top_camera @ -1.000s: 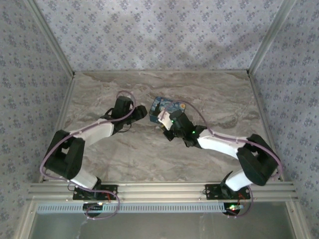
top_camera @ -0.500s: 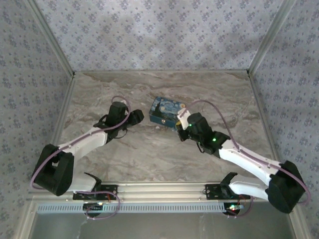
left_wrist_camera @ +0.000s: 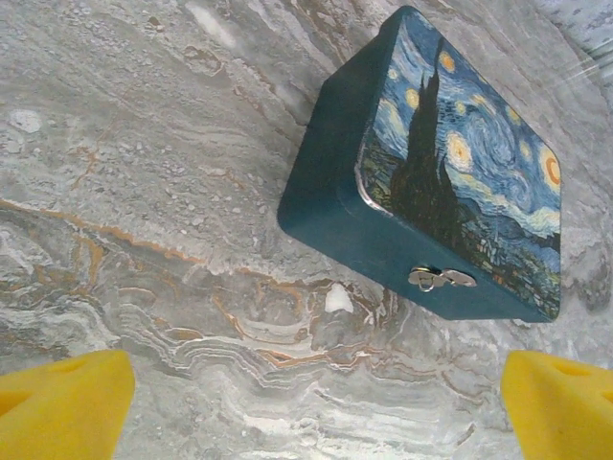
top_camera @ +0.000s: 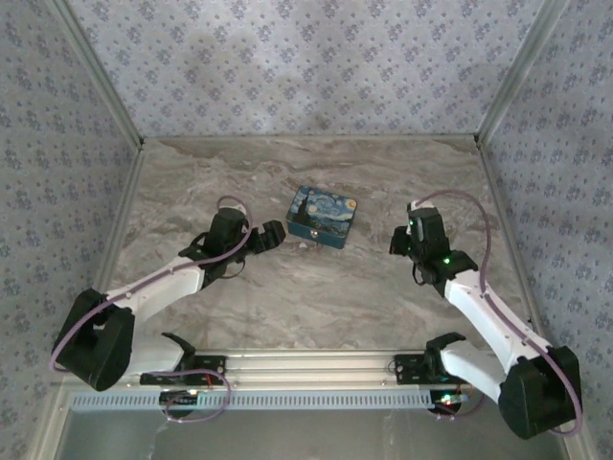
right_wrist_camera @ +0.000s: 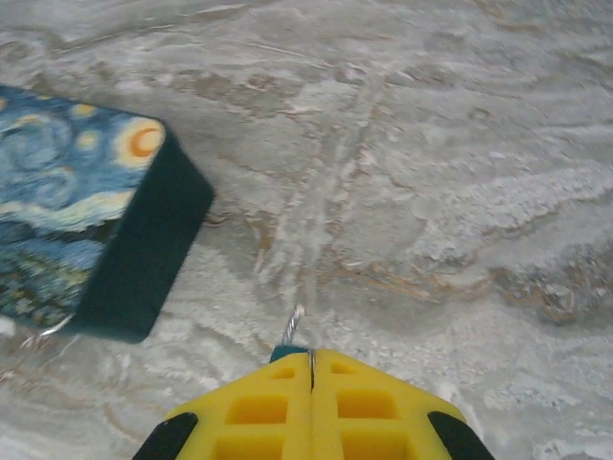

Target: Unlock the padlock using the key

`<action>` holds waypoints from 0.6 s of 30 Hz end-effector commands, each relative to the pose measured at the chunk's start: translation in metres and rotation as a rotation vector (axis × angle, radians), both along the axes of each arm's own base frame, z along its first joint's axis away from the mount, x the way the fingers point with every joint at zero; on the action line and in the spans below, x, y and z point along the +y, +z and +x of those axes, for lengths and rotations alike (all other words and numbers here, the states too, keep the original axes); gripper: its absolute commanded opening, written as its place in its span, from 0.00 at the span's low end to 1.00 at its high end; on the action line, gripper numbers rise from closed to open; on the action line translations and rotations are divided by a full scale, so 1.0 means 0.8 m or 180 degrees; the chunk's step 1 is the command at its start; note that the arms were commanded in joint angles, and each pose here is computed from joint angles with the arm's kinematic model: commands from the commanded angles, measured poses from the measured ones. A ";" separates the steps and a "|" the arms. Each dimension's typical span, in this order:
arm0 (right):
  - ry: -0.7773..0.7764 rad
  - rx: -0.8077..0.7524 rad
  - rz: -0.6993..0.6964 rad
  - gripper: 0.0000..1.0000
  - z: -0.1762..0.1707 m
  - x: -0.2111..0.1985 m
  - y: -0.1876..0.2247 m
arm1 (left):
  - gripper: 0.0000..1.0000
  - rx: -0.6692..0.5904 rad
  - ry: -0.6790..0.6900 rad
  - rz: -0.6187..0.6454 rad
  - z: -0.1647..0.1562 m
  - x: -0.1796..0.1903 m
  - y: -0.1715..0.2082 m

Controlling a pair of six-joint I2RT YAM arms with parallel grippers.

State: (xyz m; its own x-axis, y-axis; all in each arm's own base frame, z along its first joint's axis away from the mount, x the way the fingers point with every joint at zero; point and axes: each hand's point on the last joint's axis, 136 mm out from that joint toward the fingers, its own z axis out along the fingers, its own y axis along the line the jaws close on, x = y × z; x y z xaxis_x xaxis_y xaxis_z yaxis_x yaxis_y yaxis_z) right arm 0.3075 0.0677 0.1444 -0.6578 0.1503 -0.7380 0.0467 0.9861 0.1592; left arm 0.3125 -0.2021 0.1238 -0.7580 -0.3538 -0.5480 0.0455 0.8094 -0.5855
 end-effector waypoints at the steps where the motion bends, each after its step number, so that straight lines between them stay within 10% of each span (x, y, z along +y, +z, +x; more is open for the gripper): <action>1: -0.0277 0.0155 0.0145 0.00 0.006 -0.014 -0.016 | 0.98 -0.0112 0.0072 0.0011 0.002 0.005 0.011; 18: -0.0816 0.0568 0.0425 0.00 0.027 -0.053 -0.084 | 0.98 -0.0072 0.0144 0.0016 0.002 0.009 0.004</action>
State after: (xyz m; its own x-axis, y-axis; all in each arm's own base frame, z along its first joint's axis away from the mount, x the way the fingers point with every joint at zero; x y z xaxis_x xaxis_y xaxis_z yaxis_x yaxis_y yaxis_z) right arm 0.3268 0.0295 0.0826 -0.7181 0.3696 -0.5897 0.2946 0.9291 0.2236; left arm 0.3128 -0.1962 0.1202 -0.7473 -0.3682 -0.5532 0.0219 0.8184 -0.5743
